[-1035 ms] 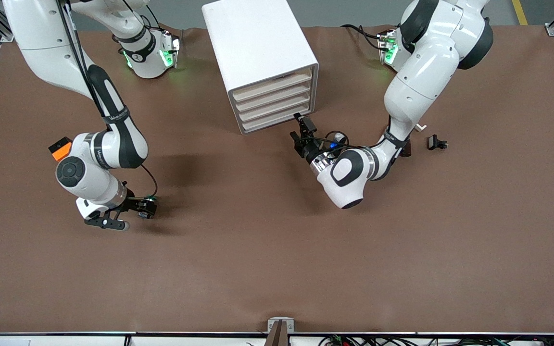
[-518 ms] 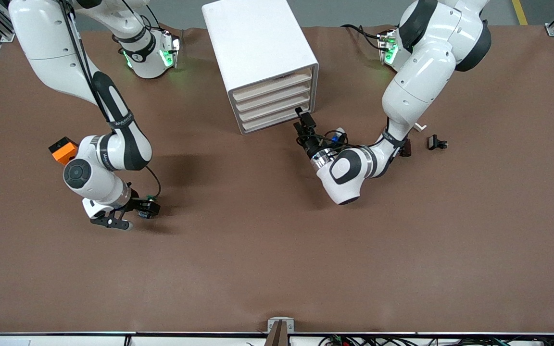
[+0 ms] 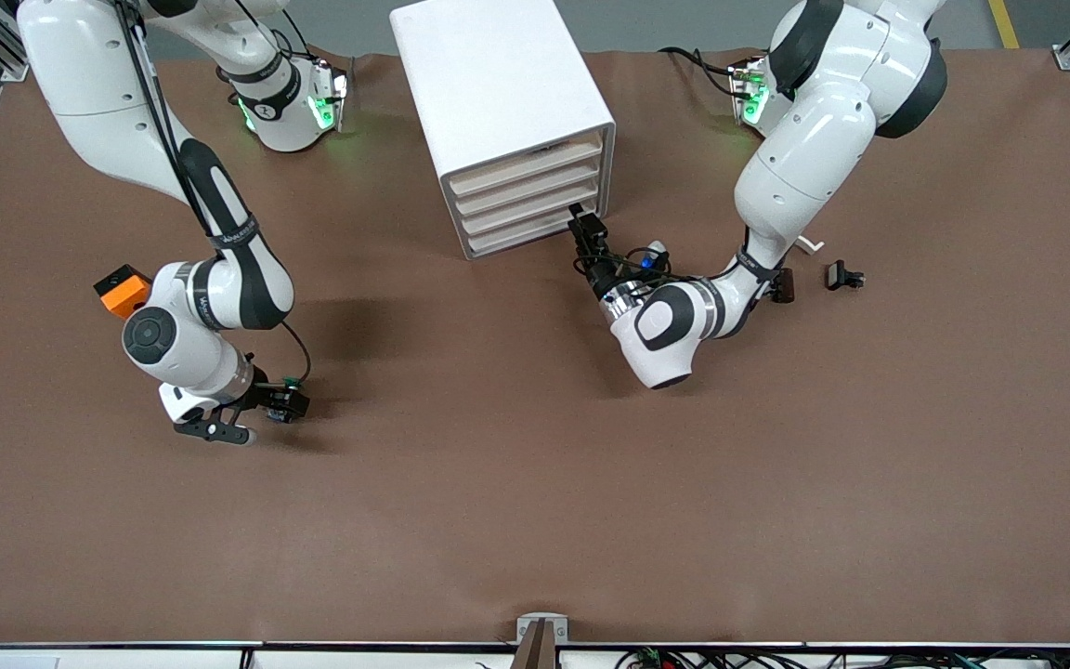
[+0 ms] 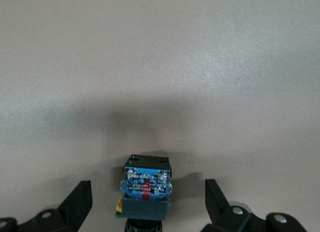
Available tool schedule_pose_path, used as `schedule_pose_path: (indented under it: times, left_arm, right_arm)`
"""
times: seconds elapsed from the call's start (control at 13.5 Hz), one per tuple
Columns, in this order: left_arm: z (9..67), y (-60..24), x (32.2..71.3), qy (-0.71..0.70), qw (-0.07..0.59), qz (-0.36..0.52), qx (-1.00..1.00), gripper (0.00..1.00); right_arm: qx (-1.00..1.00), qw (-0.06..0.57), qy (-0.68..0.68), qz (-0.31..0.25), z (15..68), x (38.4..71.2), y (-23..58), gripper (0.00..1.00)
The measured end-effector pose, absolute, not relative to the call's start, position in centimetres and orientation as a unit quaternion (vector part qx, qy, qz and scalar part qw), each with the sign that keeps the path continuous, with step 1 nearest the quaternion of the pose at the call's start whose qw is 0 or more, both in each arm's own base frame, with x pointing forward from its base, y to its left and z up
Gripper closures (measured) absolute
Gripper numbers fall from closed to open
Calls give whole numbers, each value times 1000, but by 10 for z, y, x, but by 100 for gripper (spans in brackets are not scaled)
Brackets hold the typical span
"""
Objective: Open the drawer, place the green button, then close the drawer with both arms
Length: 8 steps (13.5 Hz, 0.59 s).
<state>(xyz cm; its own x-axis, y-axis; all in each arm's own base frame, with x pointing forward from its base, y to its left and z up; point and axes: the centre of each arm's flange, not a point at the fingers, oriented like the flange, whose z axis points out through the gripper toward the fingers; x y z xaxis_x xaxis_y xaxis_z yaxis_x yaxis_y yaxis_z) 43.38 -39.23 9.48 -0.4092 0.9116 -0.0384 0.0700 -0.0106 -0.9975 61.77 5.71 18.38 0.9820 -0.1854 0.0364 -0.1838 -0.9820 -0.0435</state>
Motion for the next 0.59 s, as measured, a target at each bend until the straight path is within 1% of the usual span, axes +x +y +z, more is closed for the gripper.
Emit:
schedule_pose_path:
  times: [0.07,0.15,0.22,0.3,0.44,0.52,0.59]
  left_arm:
    - [93,-394,429,-603,367,582,-404,51]
    - [92,-396,424,-602,374,580,-401,51]
    - [91,-397,419,-601,381,579,-398,51]
    - [90,-398,415,-600,386,577,-397,51]
    - [89,-402,408,-598,393,576,-396,51]
    - [89,-403,407,-597,395,576,-396,51]
    - [89,-404,406,-596,396,575,-396,55]
  right_arm:
    - [-995,20,92,-21,184,618,57,0]
    - [-995,20,92,-21,184,618,57,6]
    - [-995,20,92,-21,184,618,57,6]
    - [-995,20,92,-21,184,618,57,14]
    - [-995,20,93,-21,184,618,57,38]
    - [-995,20,93,-21,184,618,57,49]
    - [-995,20,93,-22,184,618,57,59]
